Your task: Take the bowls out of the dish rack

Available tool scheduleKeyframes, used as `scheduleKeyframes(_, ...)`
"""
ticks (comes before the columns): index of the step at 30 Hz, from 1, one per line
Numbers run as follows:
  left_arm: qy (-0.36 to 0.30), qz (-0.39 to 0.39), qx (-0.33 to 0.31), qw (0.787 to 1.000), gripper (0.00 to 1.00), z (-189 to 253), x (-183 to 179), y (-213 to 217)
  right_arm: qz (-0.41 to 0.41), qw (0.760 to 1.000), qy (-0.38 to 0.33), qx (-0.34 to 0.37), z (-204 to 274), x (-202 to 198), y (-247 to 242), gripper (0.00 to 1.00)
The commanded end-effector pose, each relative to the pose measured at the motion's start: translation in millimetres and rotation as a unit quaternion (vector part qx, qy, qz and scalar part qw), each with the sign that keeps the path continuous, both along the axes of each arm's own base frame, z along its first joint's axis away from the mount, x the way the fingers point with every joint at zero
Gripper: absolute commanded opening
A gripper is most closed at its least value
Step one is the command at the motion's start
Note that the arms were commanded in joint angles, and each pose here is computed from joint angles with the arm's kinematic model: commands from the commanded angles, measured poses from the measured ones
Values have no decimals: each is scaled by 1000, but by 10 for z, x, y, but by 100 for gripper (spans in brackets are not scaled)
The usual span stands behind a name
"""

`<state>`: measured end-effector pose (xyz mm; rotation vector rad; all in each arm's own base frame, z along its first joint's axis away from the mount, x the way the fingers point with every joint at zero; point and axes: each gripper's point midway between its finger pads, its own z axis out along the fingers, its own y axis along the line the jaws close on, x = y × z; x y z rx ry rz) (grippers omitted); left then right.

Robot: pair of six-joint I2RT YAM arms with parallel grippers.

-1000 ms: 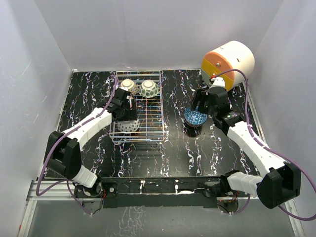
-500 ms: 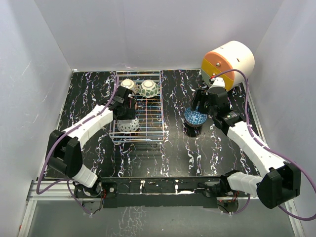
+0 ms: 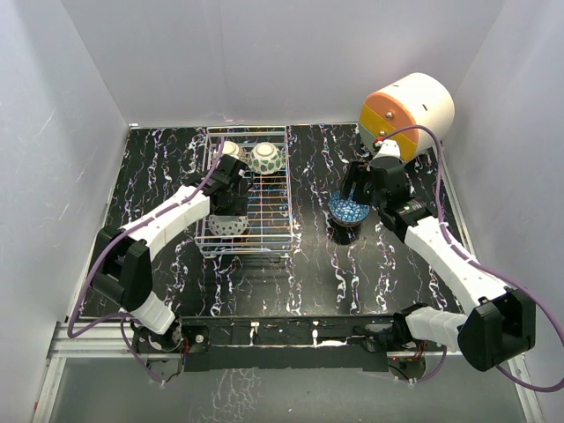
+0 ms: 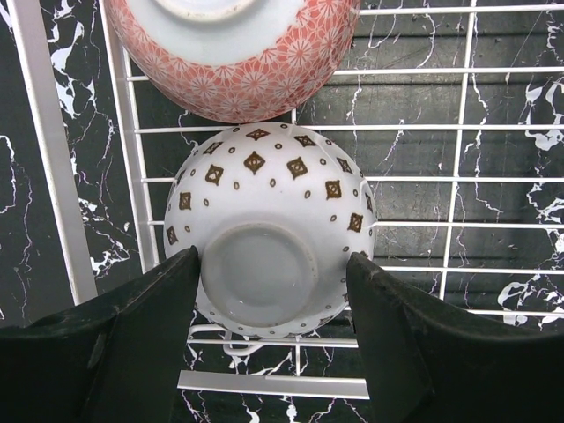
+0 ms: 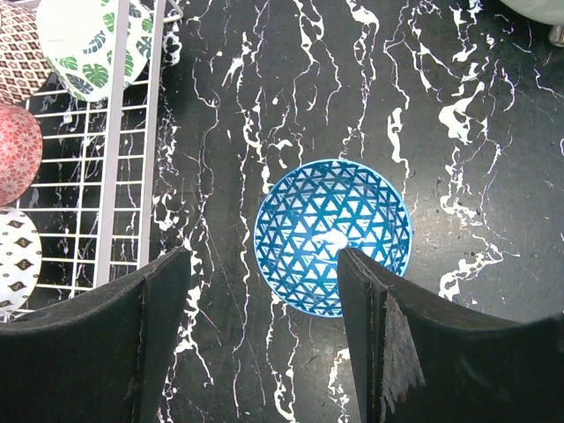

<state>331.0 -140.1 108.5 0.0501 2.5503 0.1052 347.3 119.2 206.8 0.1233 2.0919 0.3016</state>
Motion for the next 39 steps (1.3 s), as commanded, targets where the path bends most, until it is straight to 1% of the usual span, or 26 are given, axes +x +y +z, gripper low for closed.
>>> scheduleKeyframes(1,8,-4,-1,1000,65,49,-58,0,-5,999,-33,0,127,89,-15,70)
scheduleKeyframes(3,12,-3,1,1000,61,25,-75,10,-5,999,-31,0,117,89,-16,70)
scheduleKeyframes(8,16,0,-1,1000,37,-3,-107,19,-3,1000,-29,0,100,85,-9,70)
scheduleKeyframes(11,12,2,-1,1000,30,17,-98,22,-3,1000,-26,0,72,81,-7,70)
scheduleKeyframes(17,-10,3,-15,1000,28,192,-30,-21,0,1000,-25,4,68,72,8,70)
scheduleKeyframes(27,-50,-12,-73,996,25,645,130,-252,7,999,-32,17,152,52,49,70)
scheduleKeyframes(30,-59,-14,-83,995,25,732,183,-289,17,999,-35,36,203,38,109,70)
scheduleKeyframes(33,-65,-15,-90,994,25,789,212,-320,48,995,-44,74,335,21,274,70)
scheduleKeyframes(35,-69,-17,-97,993,25,822,222,-346,80,989,-48,116,459,-9,442,70)
scheduleKeyframes(37,-76,-15,-107,991,25,869,227,-361,123,976,-59,169,617,-65,642,70)
scheduleKeyframes(39,-89,-17,-122,988,25,937,239,-394,169,957,-74,222,773,-138,838,76)
